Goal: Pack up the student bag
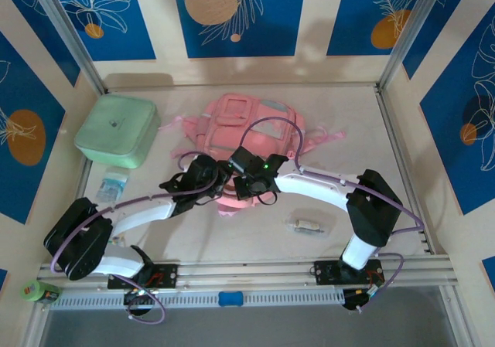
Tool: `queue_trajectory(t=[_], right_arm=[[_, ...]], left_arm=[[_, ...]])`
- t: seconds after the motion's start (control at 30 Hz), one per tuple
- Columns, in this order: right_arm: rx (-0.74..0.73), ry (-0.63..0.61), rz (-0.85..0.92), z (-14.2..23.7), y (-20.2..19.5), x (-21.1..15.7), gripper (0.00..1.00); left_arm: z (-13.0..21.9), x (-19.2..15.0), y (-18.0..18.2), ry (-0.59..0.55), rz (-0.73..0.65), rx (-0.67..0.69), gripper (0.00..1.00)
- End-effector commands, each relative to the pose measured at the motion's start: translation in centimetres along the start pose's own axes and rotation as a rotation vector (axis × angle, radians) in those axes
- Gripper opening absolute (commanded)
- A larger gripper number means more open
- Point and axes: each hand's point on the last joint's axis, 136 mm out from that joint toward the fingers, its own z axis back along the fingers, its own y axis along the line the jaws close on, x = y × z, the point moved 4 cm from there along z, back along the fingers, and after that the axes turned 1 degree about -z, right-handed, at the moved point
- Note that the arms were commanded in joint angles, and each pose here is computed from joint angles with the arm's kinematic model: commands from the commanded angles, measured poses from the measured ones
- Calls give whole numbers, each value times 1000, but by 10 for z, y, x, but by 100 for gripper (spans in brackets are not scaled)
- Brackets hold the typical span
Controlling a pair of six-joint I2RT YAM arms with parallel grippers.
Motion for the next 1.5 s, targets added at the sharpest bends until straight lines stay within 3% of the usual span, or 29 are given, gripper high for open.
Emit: queue_trajectory(t=[0.0, 0.2, 0.53, 0.87, 1.1, 1.47], right_arm=[[20, 2, -9, 6, 0, -3, 0], [17, -3, -11, 4, 1, -1, 0], [-70, -7, 1, 9, -12, -3, 0], [-229, 17, -2, 25, -51, -20, 0], [-294, 22, -79, 30, -87, -24, 0], [-327, -40, -165, 30, -133, 16, 0]], left_arm=[[-9, -2, 1, -29, 66, 10, 45], [-18, -17, -4, -61, 81, 14, 40], [-19, -6, 1, -144, 41, 50, 0], [14, 24, 8, -229, -50, 59, 0], [27, 49, 20, -223, -47, 91, 0], [40, 71, 25, -158, -124, 103, 0]])
